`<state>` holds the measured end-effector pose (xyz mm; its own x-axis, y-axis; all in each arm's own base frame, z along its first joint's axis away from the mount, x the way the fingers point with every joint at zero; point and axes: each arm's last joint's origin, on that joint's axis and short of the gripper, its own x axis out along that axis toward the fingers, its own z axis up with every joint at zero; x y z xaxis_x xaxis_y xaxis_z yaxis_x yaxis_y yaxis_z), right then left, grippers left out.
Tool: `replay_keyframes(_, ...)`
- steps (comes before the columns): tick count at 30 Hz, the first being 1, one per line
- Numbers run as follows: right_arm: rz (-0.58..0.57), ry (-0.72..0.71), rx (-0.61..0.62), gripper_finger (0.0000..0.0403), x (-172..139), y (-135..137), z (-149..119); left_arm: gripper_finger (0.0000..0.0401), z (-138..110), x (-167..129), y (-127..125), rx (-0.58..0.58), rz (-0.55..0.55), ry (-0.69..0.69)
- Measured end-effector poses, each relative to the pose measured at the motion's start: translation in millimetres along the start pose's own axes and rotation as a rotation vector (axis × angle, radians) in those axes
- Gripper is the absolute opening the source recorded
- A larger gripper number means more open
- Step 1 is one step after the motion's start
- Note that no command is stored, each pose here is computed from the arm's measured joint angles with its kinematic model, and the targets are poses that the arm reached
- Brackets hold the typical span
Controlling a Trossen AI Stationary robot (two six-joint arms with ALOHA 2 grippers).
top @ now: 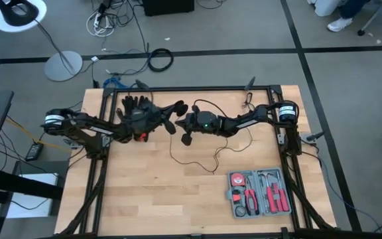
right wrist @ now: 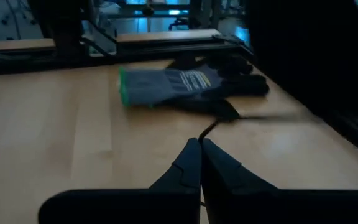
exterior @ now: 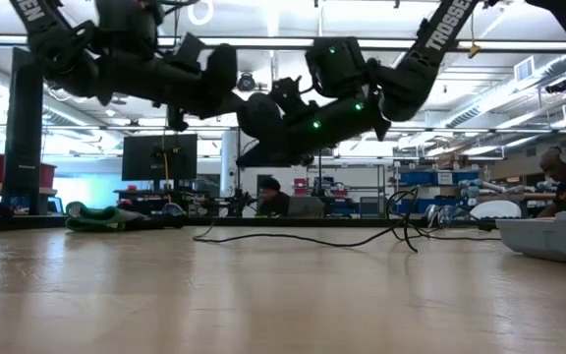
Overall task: Coil cords
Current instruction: Coil the black wire
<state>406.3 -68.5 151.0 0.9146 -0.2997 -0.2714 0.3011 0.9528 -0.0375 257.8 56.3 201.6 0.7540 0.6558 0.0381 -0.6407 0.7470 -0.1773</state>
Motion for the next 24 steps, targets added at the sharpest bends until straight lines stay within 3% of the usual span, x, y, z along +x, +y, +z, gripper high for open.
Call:
replay_keyframes(12, 0.033, -0.018, -0.04, 0.0, 1, 14, 8, 0.0, -10, 8, -3, 0.214, 0.024, 0.174)
replay_keyframes(24, 0.076, 0.123, -0.104, 0.0, -15, 9, 18, 0.0, -15, 7, -4, 0.228, -0.037, 0.224)
